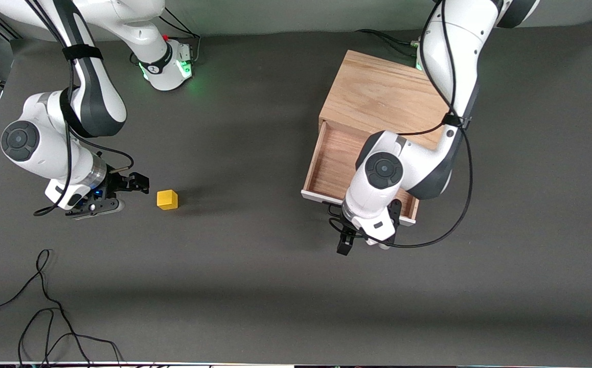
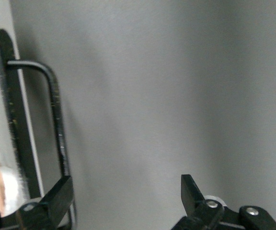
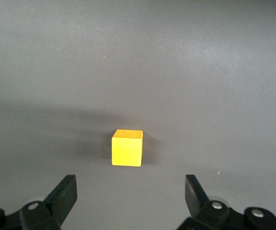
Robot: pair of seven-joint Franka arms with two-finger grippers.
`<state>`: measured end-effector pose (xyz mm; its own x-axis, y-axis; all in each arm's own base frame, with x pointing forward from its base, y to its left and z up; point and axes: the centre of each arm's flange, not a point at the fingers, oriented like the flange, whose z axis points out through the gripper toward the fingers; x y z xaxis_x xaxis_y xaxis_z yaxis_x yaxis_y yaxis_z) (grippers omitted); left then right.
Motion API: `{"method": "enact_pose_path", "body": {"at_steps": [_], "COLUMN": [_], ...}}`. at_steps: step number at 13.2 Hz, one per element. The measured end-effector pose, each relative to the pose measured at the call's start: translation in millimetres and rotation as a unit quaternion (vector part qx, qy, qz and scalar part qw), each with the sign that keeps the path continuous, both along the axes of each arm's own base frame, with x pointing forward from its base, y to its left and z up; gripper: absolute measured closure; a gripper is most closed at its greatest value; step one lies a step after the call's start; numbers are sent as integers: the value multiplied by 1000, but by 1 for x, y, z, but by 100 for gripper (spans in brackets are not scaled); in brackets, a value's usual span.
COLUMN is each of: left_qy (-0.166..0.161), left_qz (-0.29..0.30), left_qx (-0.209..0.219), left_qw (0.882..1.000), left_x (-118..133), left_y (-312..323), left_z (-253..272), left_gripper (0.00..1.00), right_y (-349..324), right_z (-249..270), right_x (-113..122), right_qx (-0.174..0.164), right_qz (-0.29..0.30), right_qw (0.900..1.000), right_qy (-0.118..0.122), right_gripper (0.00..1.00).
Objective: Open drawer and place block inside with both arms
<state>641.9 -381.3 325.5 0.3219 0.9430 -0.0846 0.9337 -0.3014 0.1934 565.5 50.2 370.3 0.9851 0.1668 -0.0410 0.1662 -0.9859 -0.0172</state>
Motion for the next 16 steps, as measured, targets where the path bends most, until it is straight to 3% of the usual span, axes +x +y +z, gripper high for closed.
{"method": "enact_pose_path", "body": {"at_steps": [6, 9, 13, 16], "left_qy": [0, 9, 12, 27], "left_qz": [-5, -37, -49, -94], "left_qx": [-2, 11, 18, 34], "left_qw": [1000, 999, 999, 995], "left_x": [-3, -3, 4, 8], "left_y": [-1, 16, 44, 66], "left_z": [38, 64, 86, 87], "left_gripper": [0, 0, 0, 0], "right_y": [0, 1, 6, 32], "right_z": [0, -8, -43, -88], "right_x": [0, 2, -3, -22], "right_qx": [0, 1, 2, 2], "right_qz": [0, 0, 4, 7], "right_qw": [1000, 1000, 1000, 999], "right_qy": [-2, -9, -24, -31], "right_gripper": [0, 0, 0, 0]}}
